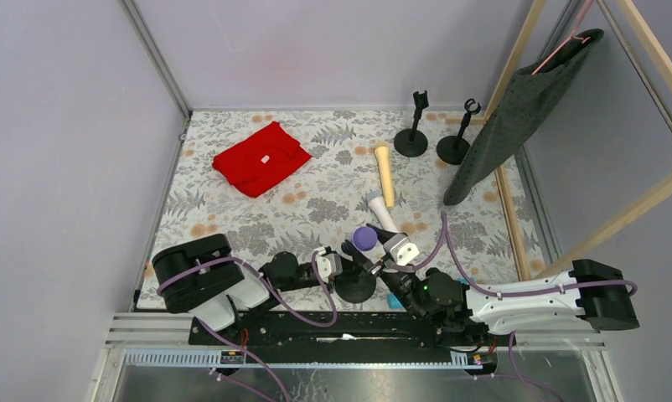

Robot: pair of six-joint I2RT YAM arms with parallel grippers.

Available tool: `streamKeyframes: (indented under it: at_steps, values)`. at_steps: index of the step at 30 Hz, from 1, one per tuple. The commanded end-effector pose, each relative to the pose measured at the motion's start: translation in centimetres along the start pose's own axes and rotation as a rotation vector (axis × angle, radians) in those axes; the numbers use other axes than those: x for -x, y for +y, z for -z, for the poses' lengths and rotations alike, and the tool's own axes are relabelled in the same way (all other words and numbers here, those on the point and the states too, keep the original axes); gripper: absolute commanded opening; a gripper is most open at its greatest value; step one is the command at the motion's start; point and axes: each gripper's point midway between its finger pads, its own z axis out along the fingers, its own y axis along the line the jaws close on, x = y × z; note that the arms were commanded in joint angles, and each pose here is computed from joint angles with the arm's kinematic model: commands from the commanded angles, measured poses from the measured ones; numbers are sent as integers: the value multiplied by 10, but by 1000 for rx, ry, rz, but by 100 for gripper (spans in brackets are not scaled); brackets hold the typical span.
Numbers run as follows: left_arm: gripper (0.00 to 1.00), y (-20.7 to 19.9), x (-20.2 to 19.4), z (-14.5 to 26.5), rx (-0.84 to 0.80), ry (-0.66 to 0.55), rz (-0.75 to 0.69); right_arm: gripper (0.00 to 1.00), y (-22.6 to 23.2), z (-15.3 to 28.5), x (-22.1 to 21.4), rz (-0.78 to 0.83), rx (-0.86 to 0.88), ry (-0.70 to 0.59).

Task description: Attach the microphones to the stand

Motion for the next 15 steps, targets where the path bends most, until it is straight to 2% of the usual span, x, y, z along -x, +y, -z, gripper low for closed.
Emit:
streamKeyframes:
  at_steps: [1,3,6,7,15]
  values:
    - [0,6,1,-2,9,-3,-53,57,-10,-1,24,-89,-56,-77]
    - [0,6,0,-2,8,-2,-52,42,-12,-1,19,-74,-66,-66]
    - [0,6,-1,-2,7,1,-53,9,-12,1,7,-38,-68,-37]
    - [0,6,-1,-2,8,2,-52,1,-13,2,-1,-29,-78,-21]
    - [0,5,-3,-3,-1,9,-49,0,-7,8,-59,9,-90,94]
